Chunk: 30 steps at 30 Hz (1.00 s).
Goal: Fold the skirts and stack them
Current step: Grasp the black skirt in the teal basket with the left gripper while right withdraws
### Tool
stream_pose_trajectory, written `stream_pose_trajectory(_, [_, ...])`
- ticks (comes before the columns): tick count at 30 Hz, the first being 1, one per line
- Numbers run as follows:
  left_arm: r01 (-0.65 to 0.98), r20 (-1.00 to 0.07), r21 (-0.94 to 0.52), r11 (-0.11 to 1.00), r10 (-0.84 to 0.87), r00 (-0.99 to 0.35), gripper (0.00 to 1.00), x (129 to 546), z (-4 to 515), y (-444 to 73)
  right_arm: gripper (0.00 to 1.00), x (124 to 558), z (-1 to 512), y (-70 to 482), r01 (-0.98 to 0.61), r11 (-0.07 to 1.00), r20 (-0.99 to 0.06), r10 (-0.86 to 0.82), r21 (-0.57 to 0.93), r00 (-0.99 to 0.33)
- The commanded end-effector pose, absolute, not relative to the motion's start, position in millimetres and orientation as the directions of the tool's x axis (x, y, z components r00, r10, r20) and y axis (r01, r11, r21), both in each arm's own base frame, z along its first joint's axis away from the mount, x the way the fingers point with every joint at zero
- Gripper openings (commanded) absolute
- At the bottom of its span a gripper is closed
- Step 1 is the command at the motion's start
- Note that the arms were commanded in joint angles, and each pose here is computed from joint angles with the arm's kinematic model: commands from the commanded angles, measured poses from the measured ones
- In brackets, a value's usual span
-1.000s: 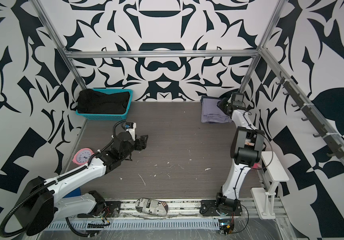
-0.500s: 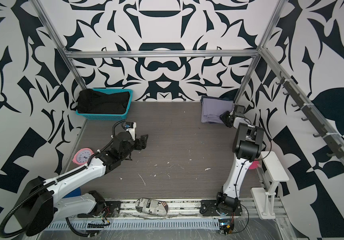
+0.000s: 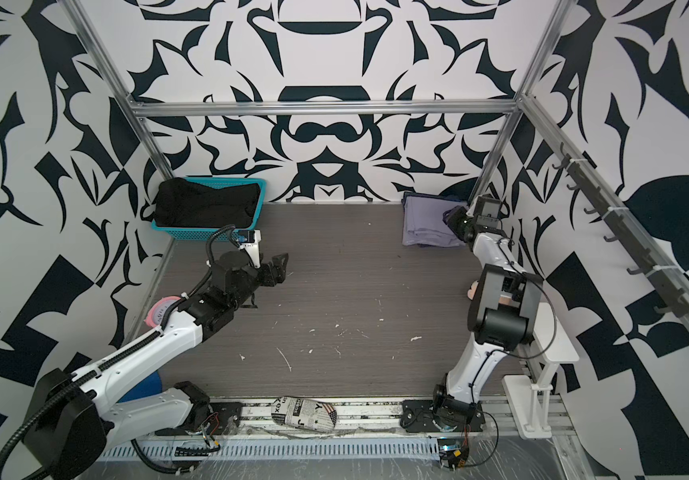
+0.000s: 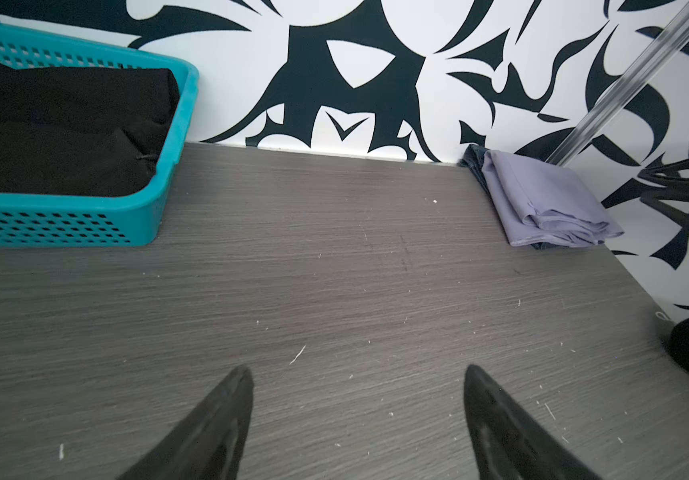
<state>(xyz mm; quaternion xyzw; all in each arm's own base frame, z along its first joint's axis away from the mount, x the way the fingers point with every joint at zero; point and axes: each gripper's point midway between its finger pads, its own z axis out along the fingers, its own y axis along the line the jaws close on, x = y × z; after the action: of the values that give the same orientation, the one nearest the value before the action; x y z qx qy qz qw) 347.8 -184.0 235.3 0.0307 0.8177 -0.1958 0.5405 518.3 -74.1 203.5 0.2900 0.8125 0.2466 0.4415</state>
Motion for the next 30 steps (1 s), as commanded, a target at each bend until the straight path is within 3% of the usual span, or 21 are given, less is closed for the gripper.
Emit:
stream_pose_trajectory(1, [0.248, -0.861, -0.364, 0.898, -0.223, -0.458, 0.83, 367.6, 246.3, -181.3, 0.52, 504.1, 244.4, -12.4, 0.077, 0.746, -0.648, 0.620, 0.661, -0.442])
stream_pose_trajectory(4, [0.194, -0.819, -0.376, 0.906, -0.227, -0.527, 0.83, 394.6, 237.9, -177.0, 0.62, 486.2, 256.1, 73.8, -0.145, 0.787, -0.729, 0.462, 0.599, -0.506])
stream_pose_trajectory(8, [0.124, -0.784, -0.325, 0.938, -0.194, -0.589, 0.84, 428.8, 234.7, -162.9, 0.64, 461.9, 255.5, 175.7, -0.367, 0.771, -0.784, 0.261, 0.520, -0.563])
stream_pose_trajectory(14, [-0.056, -0.746, -0.259, 0.964, -0.237, -0.622, 0.97, 477.9, 234.6, -101.6, 0.64, 452.1, 239.4, 255.9, -0.490, 0.754, -0.790, 0.063, 0.438, -0.610])
stream_pose_trajectory(21, [-0.239, -0.730, -0.131, 0.962, -0.256, -0.634, 0.99, 525.6, 224.9, -10.1, 0.63, 450.6, 231.0, 286.4, -0.530, 0.720, -0.769, 0.006, 0.447, -0.640])
stream_pose_trajectory(30, [-0.157, -0.659, 0.005, 0.988, -0.114, -0.743, 0.99, 607.1, 159.9, 24.4, 0.62, 441.2, 223.4, 280.7, -0.524, 0.733, -0.754, -0.023, 0.433, -0.656])
